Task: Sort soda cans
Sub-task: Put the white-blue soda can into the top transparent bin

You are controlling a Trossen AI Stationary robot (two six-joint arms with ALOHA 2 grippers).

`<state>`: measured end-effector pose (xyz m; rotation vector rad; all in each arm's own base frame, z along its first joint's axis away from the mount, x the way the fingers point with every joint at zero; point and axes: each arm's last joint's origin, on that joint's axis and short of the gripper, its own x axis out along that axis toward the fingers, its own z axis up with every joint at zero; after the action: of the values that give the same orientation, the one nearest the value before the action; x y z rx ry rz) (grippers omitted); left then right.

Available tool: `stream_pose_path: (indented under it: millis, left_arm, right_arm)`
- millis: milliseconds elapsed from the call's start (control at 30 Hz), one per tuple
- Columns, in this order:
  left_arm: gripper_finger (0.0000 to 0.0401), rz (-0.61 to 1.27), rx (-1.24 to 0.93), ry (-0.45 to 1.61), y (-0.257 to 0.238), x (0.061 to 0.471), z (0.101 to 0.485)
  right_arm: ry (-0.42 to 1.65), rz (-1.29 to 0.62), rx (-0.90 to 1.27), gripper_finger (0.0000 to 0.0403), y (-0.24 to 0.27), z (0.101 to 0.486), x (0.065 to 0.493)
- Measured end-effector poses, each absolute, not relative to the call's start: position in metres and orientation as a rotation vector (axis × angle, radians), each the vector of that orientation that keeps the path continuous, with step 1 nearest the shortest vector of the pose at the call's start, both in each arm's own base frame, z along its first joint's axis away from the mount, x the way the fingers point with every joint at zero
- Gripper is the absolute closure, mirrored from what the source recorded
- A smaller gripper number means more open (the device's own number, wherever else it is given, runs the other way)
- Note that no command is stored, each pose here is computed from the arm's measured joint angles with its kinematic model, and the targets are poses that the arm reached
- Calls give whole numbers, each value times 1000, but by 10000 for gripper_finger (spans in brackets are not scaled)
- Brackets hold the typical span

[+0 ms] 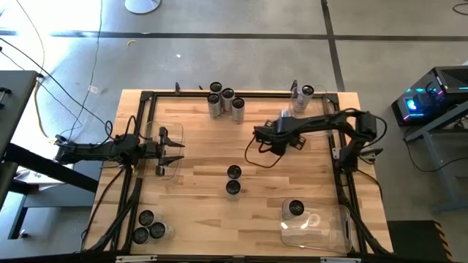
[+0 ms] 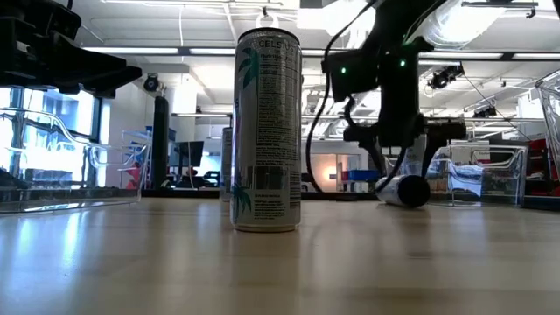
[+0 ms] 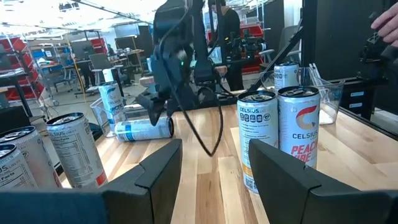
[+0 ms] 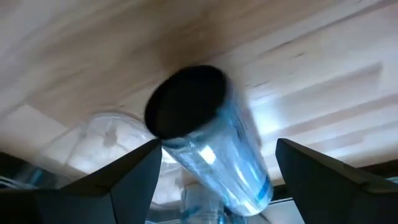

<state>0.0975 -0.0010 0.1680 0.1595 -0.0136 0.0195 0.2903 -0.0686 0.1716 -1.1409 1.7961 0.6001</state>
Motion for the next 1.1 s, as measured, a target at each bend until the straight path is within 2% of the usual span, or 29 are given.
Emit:
stream_pose_path:
  millis: [167,400,767,1000,1100]
  left_arm:
    - [222,19,160,-14,-1,97,168]
    - [222,20,160,-14,-1,97,168]
    - [222,19,160,-14,-1,97,168]
    - [222,20,160,-15,-1,97,168]
    - [222,20,160,-14,-1,97,168]
  right_arm:
    - [1836,597,-1133,94,-79,166,290]
    - [1770,583,-1076,94,-92,163,293]
    - [1723,608,-1122,96,-98,140,306]
    - [1704,534,-1097,154,-92,137,312]
    - [1698,491,-1075,157,-89,137,314]
